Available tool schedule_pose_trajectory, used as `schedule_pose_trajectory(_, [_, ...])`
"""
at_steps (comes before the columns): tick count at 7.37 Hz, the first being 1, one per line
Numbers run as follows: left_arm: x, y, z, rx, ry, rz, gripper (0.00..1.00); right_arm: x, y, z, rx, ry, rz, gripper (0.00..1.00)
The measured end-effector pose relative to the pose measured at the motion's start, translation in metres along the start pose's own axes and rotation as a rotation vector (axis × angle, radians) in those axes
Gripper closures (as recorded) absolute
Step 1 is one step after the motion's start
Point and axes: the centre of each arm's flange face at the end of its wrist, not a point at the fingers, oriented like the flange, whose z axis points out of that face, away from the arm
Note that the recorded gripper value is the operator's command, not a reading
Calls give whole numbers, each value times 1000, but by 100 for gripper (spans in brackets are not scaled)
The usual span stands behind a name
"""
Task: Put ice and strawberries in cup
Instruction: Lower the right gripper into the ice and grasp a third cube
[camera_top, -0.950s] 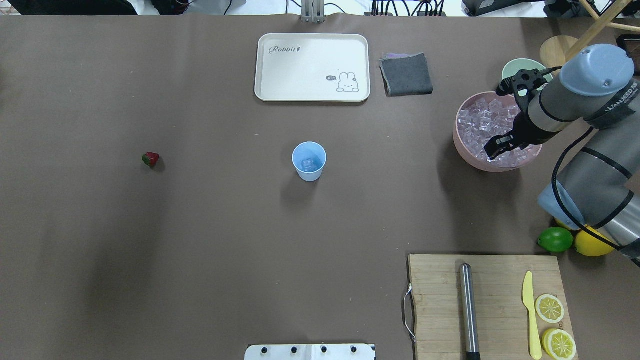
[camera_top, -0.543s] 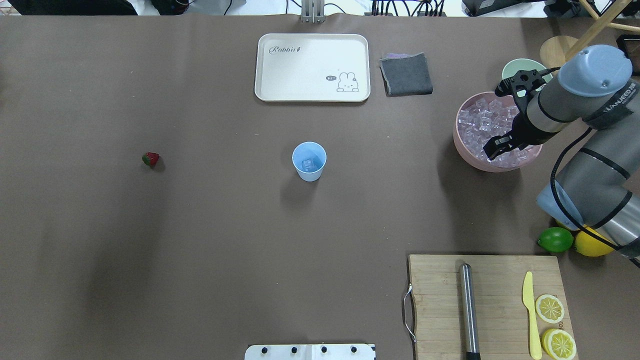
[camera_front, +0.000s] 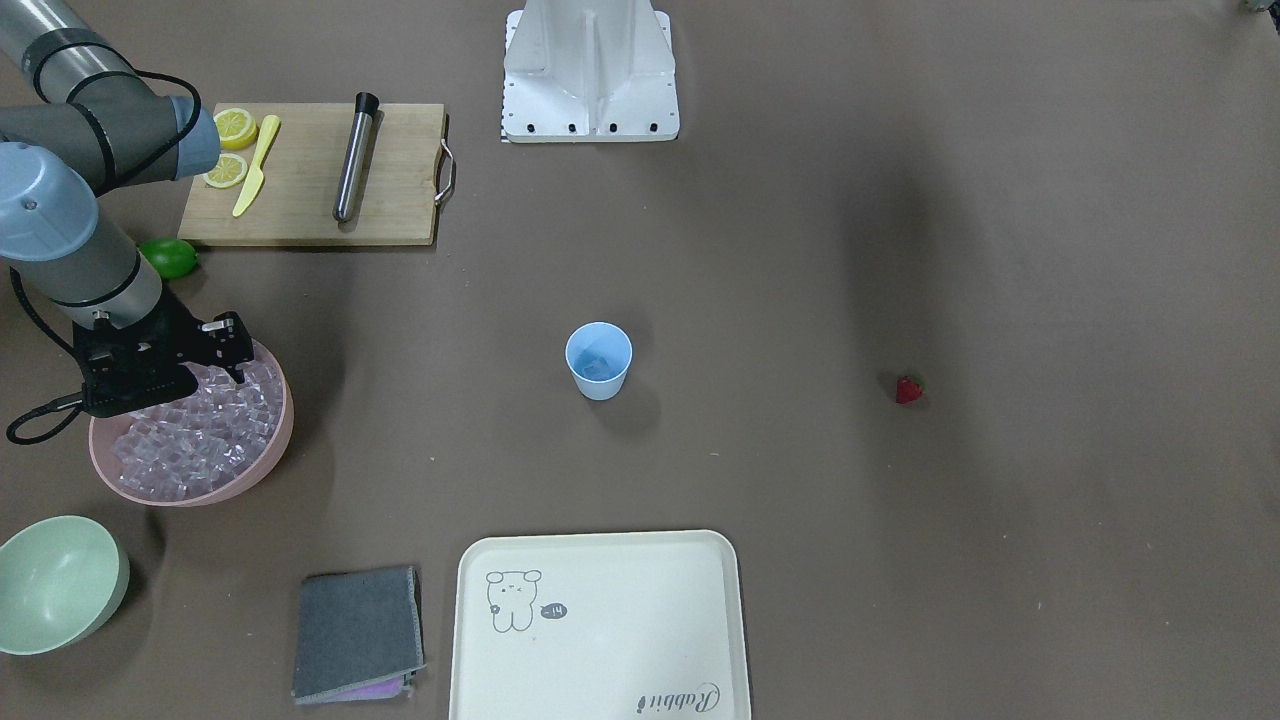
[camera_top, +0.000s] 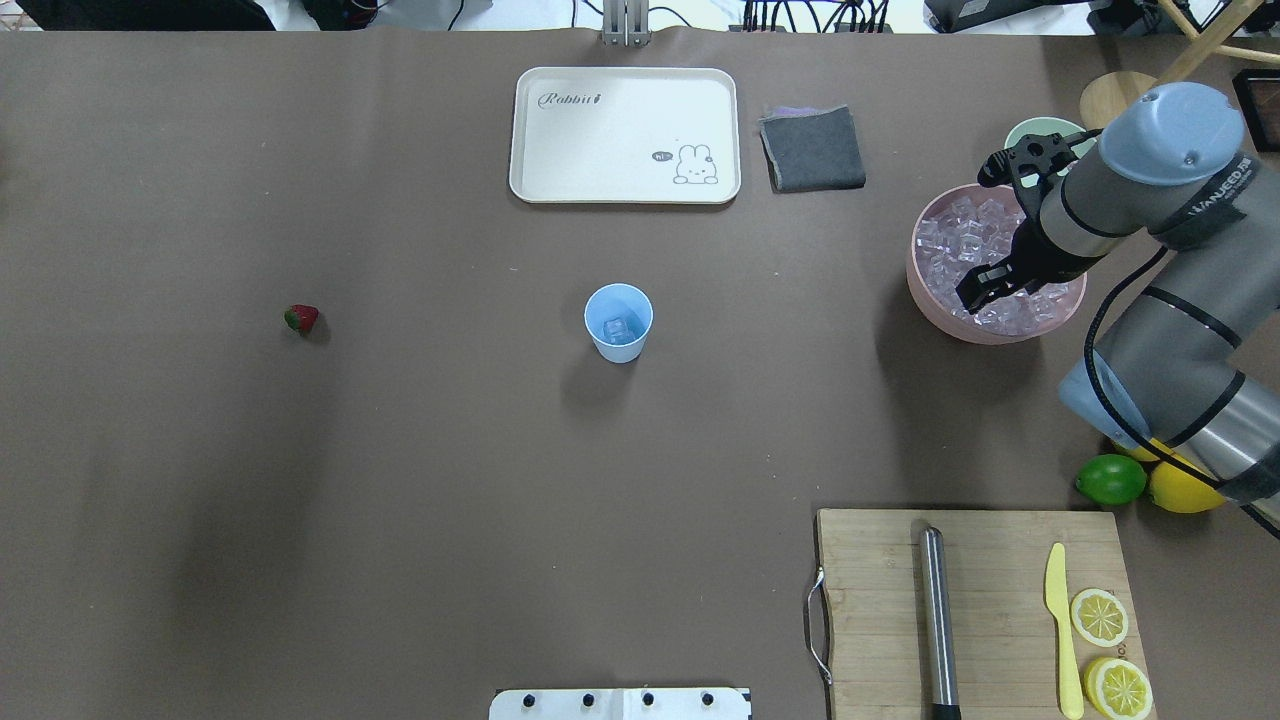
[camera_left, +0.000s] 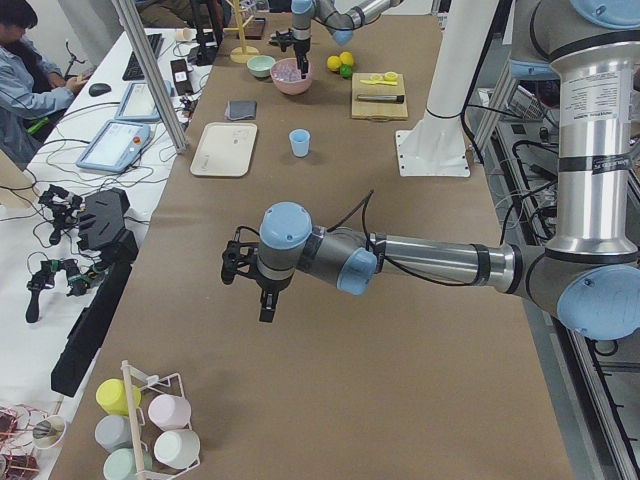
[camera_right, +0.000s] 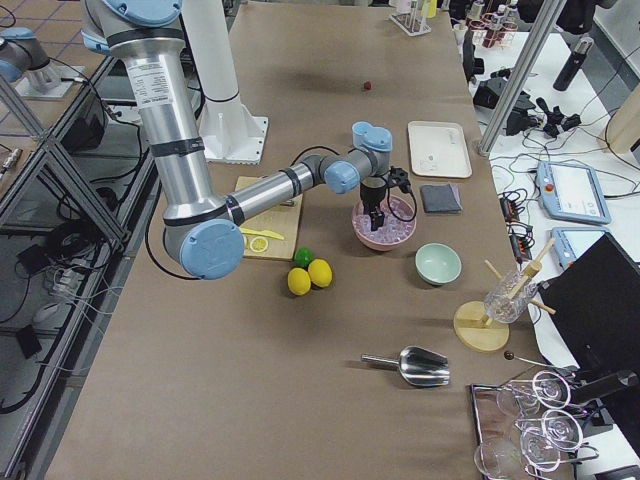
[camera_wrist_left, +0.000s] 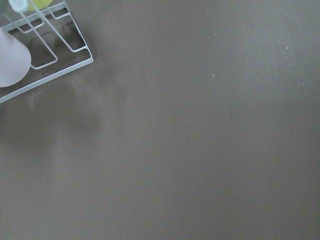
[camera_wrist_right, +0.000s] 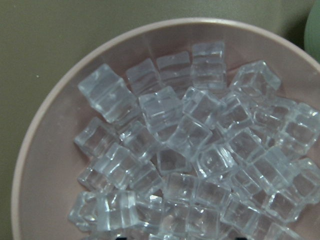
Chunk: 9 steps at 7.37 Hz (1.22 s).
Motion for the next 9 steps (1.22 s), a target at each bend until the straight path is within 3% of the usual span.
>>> schedule_pose_trajectory(3, [2, -1, -2, 4, 2, 5, 2, 8, 0, 12, 15, -9, -10, 22])
schedule_pose_trajectory(9, [2, 0, -2, 4, 2, 5, 2, 9, 0, 13, 21, -13, -8, 46])
